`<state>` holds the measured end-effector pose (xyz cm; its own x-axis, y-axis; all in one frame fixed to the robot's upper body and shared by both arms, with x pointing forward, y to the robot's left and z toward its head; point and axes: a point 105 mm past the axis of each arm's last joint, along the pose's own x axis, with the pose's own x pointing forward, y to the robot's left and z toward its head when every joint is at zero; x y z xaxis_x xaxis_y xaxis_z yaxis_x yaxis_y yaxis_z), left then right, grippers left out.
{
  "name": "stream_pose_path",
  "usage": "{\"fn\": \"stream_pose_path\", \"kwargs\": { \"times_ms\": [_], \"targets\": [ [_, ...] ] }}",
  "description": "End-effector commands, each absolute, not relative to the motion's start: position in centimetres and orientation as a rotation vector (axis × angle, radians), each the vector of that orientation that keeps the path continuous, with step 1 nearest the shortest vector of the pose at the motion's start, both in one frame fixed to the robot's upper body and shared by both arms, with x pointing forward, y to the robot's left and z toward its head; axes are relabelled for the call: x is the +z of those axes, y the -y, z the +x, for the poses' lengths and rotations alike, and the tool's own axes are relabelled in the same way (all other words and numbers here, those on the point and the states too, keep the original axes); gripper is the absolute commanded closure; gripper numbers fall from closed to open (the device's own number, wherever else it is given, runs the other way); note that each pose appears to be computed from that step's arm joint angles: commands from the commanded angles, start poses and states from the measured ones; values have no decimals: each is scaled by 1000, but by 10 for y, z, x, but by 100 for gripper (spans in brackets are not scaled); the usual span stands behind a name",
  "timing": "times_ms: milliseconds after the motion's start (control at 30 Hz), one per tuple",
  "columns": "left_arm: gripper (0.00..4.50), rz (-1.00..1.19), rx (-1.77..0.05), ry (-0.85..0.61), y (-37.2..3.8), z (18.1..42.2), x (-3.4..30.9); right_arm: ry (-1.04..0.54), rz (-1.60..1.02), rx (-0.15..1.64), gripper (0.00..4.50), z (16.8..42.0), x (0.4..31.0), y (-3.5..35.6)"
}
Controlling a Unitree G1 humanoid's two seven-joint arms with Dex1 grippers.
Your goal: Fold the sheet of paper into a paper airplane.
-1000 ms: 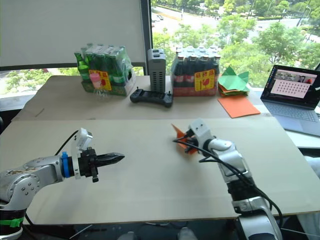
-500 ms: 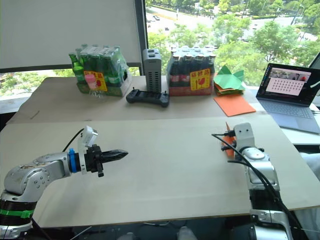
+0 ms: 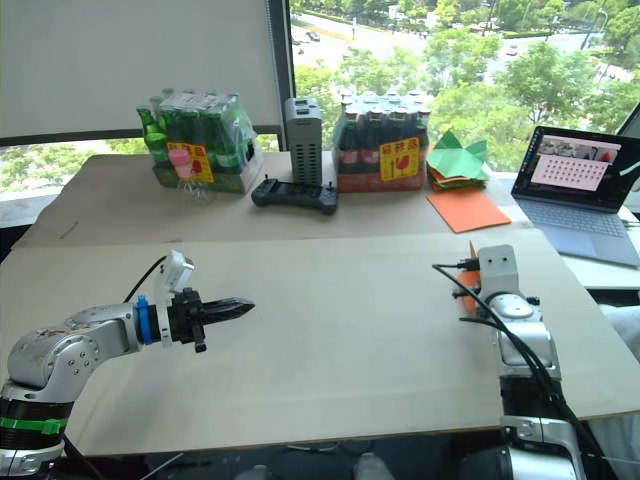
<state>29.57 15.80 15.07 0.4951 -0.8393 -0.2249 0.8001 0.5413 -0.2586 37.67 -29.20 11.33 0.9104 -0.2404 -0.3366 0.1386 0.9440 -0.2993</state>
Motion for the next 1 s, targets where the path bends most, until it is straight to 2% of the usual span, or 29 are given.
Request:
{"fn": "stream_pose_path", "kwargs": {
  "times_ms": [33, 100, 200, 300, 433, 533, 667, 800, 1000],
  "targets": [
    [450, -106, -988, -297, -162, 296, 162, -306, -274, -198, 259, 383, 132, 288],
    [450, -107, -982, -295, -162, 296, 161, -278, -296, -214, 185, 386, 138, 288],
    [450, -136, -953, -273, -165, 299, 164, -75, -360, -198, 83, 396, 177, 272],
    [450, -152, -933, -263, -166, 301, 166, 93, -360, -119, 83, 400, 206, 246],
    [450, -147, -902, -245, -169, 304, 168, 255, -237, 183, 83, 395, 227, 177],
    [450, -152, -871, -225, -171, 307, 170, 267, -91, 431, 83, 380, 225, 133],
    [450, -163, -817, -206, -176, 311, 172, 202, -17, 634, 83, 362, 208, 99],
    [450, -187, -800, -186, -178, 310, 177, 157, -32, 685, 83, 357, 193, 87],
    [450, -189, -799, -162, -180, 307, 187, 137, -18, 723, 83, 359, 188, 79]
  ]
}}
